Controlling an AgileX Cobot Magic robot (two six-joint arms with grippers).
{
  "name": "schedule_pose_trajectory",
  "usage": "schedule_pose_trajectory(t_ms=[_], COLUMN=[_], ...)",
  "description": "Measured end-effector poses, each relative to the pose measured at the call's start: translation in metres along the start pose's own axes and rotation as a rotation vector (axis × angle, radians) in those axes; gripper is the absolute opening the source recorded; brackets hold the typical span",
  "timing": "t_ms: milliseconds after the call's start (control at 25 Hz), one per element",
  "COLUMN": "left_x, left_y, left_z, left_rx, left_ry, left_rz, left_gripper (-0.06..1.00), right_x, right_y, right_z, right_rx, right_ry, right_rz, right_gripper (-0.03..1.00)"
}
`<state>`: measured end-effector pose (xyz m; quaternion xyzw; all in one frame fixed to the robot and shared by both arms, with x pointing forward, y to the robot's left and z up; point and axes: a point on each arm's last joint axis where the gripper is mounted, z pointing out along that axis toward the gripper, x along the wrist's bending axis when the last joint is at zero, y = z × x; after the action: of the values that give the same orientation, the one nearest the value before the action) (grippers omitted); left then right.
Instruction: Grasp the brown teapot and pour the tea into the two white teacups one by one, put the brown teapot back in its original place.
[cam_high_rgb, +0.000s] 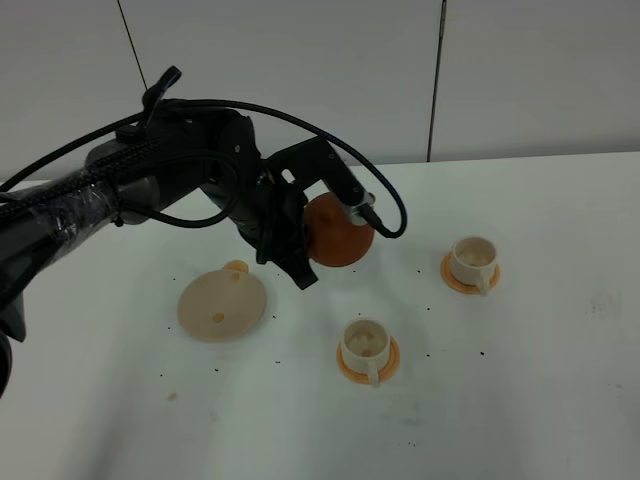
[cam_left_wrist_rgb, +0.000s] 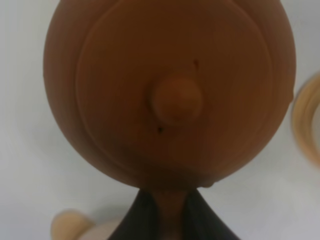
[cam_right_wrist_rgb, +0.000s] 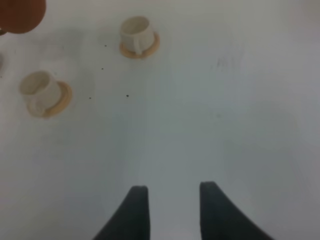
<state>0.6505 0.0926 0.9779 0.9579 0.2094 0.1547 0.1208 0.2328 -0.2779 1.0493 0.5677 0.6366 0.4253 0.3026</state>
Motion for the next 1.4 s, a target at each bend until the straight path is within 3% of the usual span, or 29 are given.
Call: schedule_pose_trajectory(t_ms=[320, 760, 1400], left_x=[-0.012, -0.013, -0.023], left_y=[0.034, 0.070, 0.082], left_z=[0.019, 0.049, 0.056], left_rx=[-0.047, -0.062, -0.041], left_ry=[0.003, 0.004, 0.081], left_rz=[-0.001, 0.030, 0.263], left_gripper=[0.17, 0.17, 0.17], right_x=[0.000, 0.000, 0.000], right_y=[0.000, 0.000, 0.000], right_z=[0.000, 0.000, 0.000], right_rx=[0.000, 0.000, 0.000], right_ry=[0.000, 0.000, 0.000], right_rz=[0.000, 0.000, 0.000], right_gripper=[0.24, 0.24, 0.24])
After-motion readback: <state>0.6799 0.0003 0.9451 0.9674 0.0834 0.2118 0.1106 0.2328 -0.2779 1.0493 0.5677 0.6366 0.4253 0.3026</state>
